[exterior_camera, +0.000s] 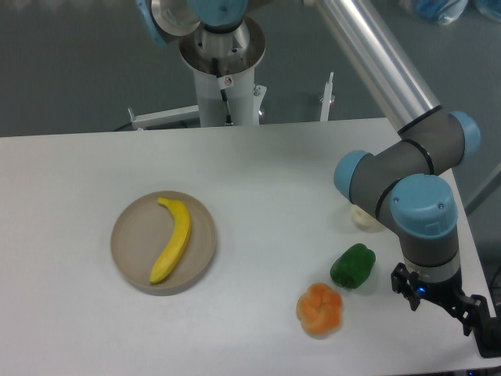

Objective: Pick up the banana from the plate

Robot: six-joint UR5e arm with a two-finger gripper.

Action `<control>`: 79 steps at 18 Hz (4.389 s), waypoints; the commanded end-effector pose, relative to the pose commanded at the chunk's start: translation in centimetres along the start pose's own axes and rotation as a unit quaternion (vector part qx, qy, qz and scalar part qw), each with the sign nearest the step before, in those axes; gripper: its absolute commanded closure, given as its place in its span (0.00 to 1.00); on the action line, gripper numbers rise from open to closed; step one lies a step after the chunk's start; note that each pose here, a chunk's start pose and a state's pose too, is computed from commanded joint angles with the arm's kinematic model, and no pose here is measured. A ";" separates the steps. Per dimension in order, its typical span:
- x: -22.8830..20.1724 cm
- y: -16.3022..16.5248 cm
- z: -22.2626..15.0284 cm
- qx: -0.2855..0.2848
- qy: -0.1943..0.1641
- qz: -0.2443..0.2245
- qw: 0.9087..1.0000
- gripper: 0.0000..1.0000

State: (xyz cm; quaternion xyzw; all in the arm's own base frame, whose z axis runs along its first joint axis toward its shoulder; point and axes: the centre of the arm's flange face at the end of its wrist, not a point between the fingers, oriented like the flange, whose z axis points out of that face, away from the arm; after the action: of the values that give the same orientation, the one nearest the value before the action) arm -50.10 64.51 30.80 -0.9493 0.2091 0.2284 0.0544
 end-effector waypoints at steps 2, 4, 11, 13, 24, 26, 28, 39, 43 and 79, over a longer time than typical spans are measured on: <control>0.1 0.0 0.1 0.000 0.001 0.000 1.000 0.00; 0.2 0.0 0.1 0.002 0.002 -0.001 1.000 0.00; 1.6 -0.9 -2.8 0.014 0.006 -0.027 1.000 0.00; 3.6 -1.6 -5.4 0.016 0.010 -0.040 0.999 0.00; 19.8 -7.5 -16.7 0.025 0.165 -0.197 0.966 0.00; 22.7 -7.3 -17.1 0.041 0.201 -0.202 0.958 0.00; 26.1 -7.8 -16.1 0.027 0.219 -0.194 0.956 0.00; 38.2 -10.8 -10.7 0.002 0.238 -0.196 0.951 0.00; 39.7 -10.5 -9.8 -0.001 0.240 -0.194 0.951 0.00; 38.7 -12.1 -12.0 0.023 0.214 -0.169 0.962 0.75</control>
State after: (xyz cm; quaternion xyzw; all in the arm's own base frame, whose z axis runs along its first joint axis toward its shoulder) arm -8.81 58.67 23.89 -0.9960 0.0574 0.0026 0.0682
